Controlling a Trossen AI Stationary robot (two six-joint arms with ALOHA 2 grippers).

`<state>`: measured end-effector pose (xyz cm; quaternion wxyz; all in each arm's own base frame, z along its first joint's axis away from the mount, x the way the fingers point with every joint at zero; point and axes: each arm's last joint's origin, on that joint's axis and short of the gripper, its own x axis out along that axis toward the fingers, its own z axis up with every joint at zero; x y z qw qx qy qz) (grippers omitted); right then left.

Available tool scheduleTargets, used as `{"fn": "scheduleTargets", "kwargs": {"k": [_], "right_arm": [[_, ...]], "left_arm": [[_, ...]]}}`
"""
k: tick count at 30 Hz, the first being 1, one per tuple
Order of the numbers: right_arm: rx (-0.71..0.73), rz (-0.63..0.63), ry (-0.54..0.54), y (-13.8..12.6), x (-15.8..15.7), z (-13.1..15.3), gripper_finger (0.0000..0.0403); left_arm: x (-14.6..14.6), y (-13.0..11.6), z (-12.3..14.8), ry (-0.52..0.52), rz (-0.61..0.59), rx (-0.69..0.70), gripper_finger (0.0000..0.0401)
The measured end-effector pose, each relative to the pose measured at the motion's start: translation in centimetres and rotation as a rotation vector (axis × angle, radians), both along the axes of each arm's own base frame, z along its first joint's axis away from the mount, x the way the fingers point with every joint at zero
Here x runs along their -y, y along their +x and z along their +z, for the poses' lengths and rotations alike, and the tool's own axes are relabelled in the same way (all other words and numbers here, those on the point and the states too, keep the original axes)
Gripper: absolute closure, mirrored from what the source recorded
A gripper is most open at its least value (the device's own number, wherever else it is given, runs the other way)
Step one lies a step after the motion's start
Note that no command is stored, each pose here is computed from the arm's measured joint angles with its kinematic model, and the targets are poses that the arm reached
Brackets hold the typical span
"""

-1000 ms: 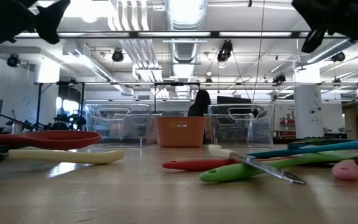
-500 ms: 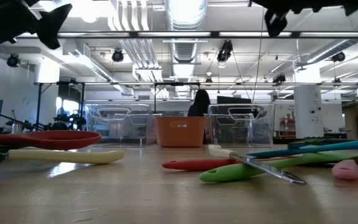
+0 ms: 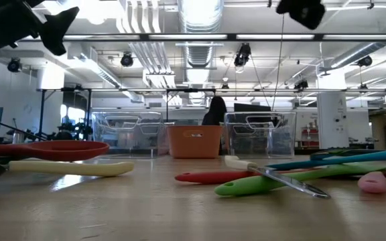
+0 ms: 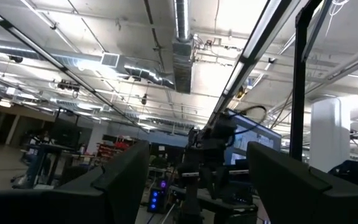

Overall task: Pick & Place Kitchen Items
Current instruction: Put the orange table knife into the orange bin

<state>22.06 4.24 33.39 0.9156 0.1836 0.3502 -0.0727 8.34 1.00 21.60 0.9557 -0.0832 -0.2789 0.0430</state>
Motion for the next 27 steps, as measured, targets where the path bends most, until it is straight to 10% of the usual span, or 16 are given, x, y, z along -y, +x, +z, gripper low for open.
{"fn": "scheduleTargets", "kwargs": {"k": [27], "right_arm": [[-0.153,-0.53,0.214,-0.3,-2.3,-1.4,0.0341]], "left_arm": [[-0.1,0.6,-1.2,-0.03,-0.001,-0.143,0.0128]]}}
